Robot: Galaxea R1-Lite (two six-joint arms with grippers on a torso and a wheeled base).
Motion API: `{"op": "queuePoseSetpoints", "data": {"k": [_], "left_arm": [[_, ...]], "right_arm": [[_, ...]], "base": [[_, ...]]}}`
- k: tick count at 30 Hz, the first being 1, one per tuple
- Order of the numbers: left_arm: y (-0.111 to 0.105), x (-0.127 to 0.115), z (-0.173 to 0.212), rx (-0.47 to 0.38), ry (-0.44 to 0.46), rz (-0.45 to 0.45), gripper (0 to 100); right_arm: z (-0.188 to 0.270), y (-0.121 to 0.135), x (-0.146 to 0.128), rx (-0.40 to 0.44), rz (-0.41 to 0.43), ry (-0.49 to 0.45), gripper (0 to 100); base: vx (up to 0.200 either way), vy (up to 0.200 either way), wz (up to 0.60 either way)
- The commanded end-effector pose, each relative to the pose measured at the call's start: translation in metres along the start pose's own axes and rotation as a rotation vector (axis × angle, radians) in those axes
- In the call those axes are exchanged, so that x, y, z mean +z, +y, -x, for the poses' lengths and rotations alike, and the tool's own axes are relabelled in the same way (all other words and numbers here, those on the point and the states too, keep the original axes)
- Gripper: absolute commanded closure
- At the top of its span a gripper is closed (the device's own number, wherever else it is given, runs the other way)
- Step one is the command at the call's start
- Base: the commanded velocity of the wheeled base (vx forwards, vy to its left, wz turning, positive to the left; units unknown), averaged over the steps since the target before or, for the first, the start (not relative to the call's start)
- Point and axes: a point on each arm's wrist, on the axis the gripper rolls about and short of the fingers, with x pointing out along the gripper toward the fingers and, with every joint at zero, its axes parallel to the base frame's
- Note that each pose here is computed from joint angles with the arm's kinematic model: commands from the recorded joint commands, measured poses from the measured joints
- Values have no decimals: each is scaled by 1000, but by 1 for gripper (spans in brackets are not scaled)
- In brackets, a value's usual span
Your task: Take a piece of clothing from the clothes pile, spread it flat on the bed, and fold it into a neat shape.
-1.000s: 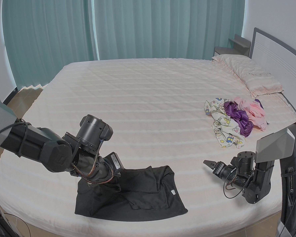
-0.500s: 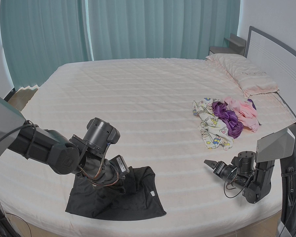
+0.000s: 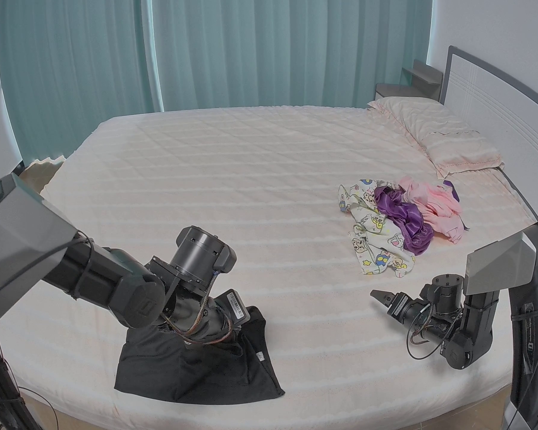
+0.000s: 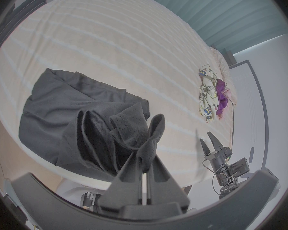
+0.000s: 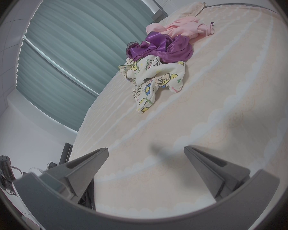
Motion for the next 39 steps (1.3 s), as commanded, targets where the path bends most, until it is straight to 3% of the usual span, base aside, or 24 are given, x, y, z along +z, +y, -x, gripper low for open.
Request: {"op": "queuePoseSetpoints", "data": {"k": [1,2,11,12,17,22,24,32,39], "left_arm": [[2,-3,-14,20,12,2,100],[2,-3,-19,17,13,4,0],[-7,-11,-14,-11,19,0,0],[-15,-6,5,-74,-3,24,0],[-17,-1,32,-138,-30,53,0],[9,13,33,-87,-45,121,0],[30,16,28,-64,-31,161,0],[75,3,18,-95,-31,205,0],[79,0,17,-114,-49,297,0]], "right_arm": [[0,1,0,8,1,-6,0],[0,1,1,8,1,-8,0],[0,1,0,7,1,-7,0],[0,1,0,7,2,-7,0],[0,0,0,3,2,-4,0],[1,0,-1,3,2,-2,0],[0,0,-1,3,3,0,0],[0,-1,-2,1,4,0,0],[0,-1,-2,0,6,3,0]], "base": [[0,0,0],[0,0,0],[0,0,0],[0,0,0],[0,0,0],[0,0,0],[0,0,0],[-150,0,0],[0,0,0]]}}
